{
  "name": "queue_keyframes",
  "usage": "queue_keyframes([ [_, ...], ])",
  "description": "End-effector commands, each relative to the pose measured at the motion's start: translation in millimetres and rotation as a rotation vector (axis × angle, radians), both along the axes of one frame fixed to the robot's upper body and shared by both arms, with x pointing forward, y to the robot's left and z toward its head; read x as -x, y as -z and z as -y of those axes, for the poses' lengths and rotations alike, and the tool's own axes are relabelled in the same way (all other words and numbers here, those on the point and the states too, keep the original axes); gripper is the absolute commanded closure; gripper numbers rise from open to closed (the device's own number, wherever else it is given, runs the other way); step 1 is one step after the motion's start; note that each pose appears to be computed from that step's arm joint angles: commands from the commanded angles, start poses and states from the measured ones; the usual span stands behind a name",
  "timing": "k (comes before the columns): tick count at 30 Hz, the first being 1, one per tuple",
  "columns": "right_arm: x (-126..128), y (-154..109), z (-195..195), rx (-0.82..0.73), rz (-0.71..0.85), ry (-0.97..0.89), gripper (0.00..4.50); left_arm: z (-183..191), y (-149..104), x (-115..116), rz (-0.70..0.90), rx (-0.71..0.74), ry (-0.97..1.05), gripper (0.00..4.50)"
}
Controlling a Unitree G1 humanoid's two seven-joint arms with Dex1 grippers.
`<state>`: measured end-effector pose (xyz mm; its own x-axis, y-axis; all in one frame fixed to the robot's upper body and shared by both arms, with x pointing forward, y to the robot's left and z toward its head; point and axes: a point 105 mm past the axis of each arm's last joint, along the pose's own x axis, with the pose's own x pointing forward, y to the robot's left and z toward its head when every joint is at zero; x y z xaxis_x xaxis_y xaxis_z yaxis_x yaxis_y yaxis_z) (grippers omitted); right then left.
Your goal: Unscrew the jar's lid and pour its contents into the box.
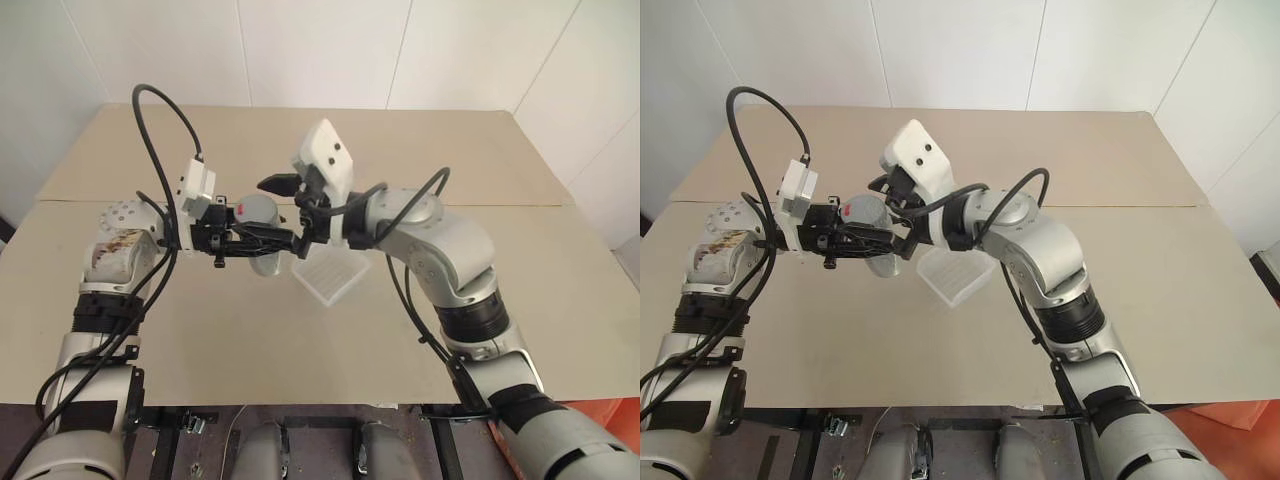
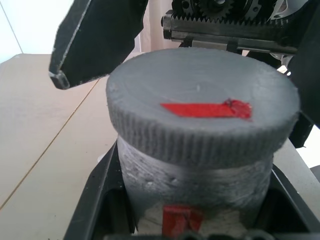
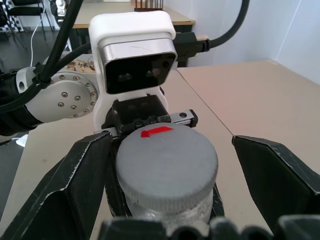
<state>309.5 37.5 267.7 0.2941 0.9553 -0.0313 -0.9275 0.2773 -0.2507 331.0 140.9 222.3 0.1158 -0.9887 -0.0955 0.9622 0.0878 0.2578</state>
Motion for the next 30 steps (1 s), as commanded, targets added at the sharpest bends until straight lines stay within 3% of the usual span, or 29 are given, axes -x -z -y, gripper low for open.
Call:
queue_keyframes([
  [1, 4.9, -14.4, -3.0, -0.029, 0.040, -0.016, 0.40, -1.0, -9.8, 4.8, 0.054, -0.005, 0.004, 2.47],
  [5, 4.0, -16.3, -4.0, -0.041, 0.033, -0.014, 1.62, -1.6, -7.9, 6.5, 0.050, -0.008, 0.002, 2.47],
  [6, 3.6, -17.0, -3.9, -0.046, 0.033, -0.012, 1.76, -1.8, -7.8, 6.5, 0.049, -0.008, 0.001, 2.47],
  [13, -5.6, -33.2, 7.2, -0.158, -0.048, 0.037, 1.76, -5.3, -6.5, 7.3, 0.043, -0.020, -0.008, 2.47],
  [17, -23.2, -38.9, 30.3, -0.225, -0.054, 0.158, 1.76, -8.4, -5.8, 6.1, 0.043, -0.030, -0.023, 2.47],
  [25, -42.0, -22.5, 97.9, -0.182, -0.037, 0.379, 1.76, -15.9, -12.7, 1.9, 0.064, 0.000, -0.075, 2.47],
  [30, -49.8, 21.8, 156.8, -0.047, -0.036, 0.629, 1.76, -22.7, -15.1, 3.3, 0.063, 0.040, -0.122, 2.47],
])
